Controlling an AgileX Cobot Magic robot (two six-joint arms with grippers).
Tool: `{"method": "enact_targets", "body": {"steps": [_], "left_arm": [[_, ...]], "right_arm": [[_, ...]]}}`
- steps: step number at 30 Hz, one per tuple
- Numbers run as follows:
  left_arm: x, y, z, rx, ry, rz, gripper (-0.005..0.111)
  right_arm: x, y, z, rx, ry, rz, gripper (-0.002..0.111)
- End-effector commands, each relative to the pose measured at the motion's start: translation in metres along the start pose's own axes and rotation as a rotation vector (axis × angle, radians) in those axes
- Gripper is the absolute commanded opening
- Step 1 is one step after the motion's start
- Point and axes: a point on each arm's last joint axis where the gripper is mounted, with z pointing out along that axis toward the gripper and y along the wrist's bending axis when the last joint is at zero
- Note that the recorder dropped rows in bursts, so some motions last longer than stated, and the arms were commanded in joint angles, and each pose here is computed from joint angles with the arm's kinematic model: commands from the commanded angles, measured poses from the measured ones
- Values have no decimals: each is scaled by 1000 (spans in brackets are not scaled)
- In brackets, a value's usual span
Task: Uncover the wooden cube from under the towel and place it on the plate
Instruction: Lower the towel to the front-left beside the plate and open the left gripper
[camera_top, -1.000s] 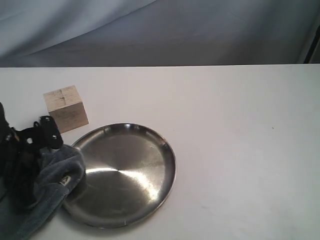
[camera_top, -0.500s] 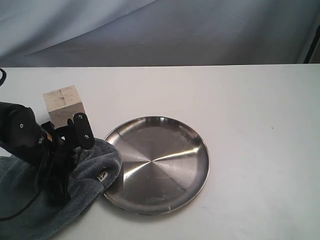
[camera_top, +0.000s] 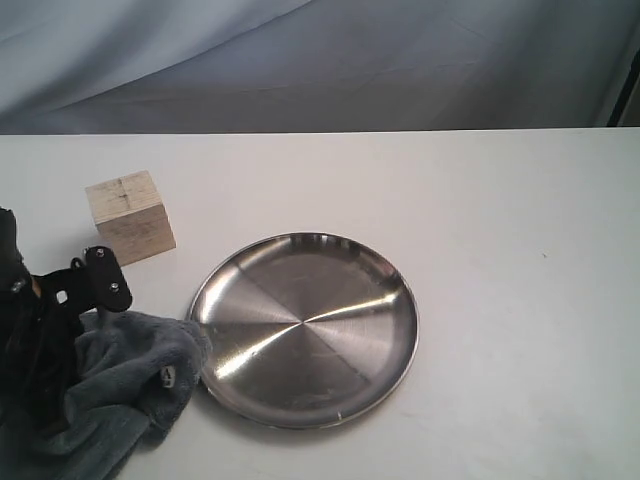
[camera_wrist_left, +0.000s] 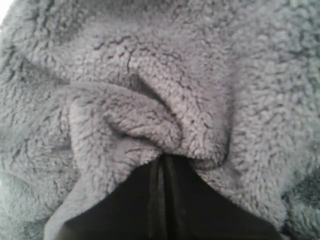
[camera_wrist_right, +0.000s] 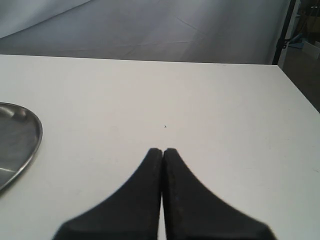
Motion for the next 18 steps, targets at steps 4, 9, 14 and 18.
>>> {"method": "enact_targets", "body": {"steps": [4, 9, 14, 18], "left_arm": [[13, -3, -10, -23, 77, -47, 0], [8, 2, -10, -72, 11, -78, 3], [0, 5, -11, -102, -79, -118, 28], [-8, 7, -12, -109, -170, -191, 70]], "right_arm": [[0, 0, 0, 0, -9, -2, 0], [0, 0, 0, 0, -9, -2, 0], [0, 0, 0, 0, -9, -2, 0], [0, 0, 0, 0, -9, -2, 0]]}}
